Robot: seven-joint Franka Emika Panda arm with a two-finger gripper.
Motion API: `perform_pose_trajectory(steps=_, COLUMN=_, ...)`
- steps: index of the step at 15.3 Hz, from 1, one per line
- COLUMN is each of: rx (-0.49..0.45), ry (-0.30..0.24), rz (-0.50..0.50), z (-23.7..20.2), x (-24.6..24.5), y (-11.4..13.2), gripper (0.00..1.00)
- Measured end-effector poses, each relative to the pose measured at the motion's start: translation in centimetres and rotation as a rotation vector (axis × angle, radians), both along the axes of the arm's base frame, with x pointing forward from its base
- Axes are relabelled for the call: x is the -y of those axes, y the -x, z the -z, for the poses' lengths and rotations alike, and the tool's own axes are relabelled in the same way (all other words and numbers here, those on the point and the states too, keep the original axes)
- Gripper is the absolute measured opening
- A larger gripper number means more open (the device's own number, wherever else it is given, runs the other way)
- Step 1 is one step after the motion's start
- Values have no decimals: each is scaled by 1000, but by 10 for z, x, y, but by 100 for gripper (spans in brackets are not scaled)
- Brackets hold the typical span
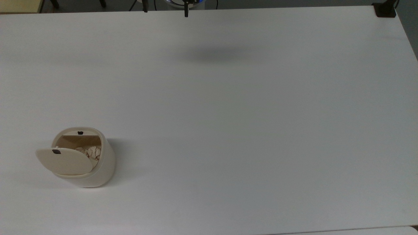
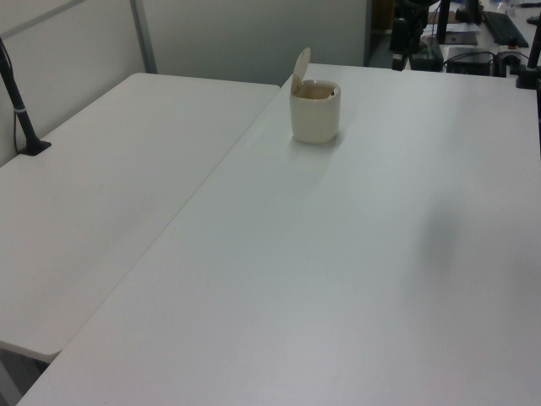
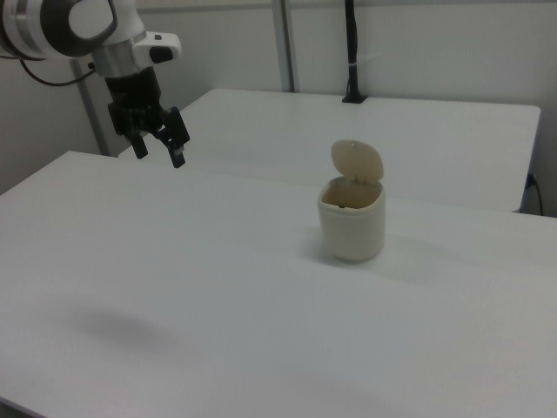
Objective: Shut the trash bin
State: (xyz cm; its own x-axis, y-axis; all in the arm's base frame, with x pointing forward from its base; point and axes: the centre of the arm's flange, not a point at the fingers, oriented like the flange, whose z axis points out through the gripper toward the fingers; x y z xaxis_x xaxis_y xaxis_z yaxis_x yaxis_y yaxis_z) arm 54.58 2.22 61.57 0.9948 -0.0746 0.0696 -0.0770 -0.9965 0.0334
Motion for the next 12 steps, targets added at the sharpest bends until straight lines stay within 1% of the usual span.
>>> perform_pose_trajectory(steps=9, rx=-1, ry=0, rz=-6, z=0, x=0, y=0, gripper=100)
perform_pose_trajectory(steps=12, rx=-4, ry=4, rz=-55, z=1, x=3, y=-1, gripper=100)
